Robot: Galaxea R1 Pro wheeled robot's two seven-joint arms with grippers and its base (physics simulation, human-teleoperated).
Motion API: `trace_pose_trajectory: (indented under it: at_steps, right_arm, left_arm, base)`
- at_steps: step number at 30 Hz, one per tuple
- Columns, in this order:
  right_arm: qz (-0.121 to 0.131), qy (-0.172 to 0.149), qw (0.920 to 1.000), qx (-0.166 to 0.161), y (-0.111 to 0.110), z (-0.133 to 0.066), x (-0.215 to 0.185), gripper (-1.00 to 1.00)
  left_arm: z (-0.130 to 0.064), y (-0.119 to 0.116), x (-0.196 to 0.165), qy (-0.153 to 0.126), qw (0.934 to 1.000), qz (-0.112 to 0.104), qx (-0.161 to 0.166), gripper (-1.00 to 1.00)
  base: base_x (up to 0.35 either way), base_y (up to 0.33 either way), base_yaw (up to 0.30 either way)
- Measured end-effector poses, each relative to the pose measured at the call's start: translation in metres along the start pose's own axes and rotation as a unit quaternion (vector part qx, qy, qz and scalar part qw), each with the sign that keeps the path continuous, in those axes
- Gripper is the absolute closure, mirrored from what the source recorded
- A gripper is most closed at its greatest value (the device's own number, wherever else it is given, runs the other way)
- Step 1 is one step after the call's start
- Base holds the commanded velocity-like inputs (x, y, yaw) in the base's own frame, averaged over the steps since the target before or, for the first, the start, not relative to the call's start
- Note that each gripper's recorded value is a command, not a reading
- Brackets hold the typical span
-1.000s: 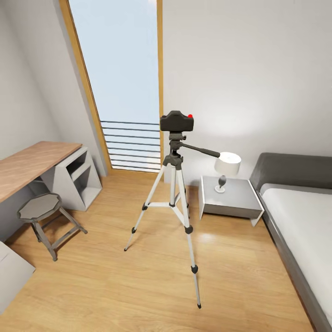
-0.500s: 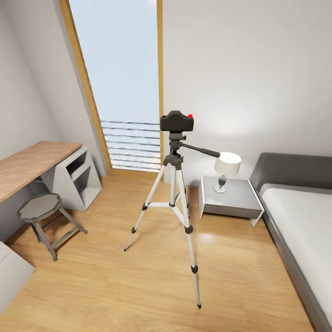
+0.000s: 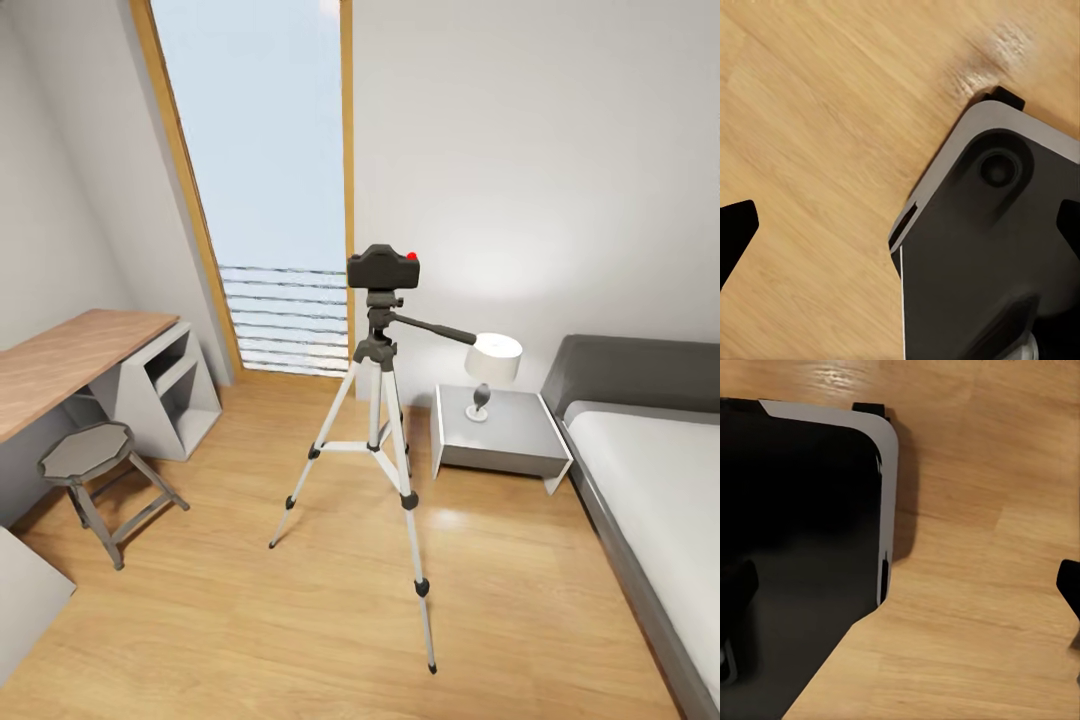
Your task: Attach the digital camera to the camera tripod in the bedroom.
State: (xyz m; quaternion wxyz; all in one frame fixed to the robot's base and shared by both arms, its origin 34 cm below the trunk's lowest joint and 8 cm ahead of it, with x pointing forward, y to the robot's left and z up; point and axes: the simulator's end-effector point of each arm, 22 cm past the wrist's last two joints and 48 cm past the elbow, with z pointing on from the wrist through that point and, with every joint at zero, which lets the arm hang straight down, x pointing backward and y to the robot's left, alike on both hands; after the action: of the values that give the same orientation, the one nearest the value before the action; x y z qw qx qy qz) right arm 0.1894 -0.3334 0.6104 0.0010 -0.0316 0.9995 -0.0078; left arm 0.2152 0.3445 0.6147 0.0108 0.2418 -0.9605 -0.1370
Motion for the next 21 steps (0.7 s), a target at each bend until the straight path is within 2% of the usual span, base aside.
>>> trace_pose_trajectory:
  at_steps: [21]
  right_arm:
    - [0.000,-0.012,0.9999,-0.003,0.004,-0.002,-0.008,-1.00]
  left_arm:
    - [-0.005,-0.007,-0.012,-0.016,0.9998,-0.002,0.009,-1.00]
  base:
    - [0.000,0.000,0.000]
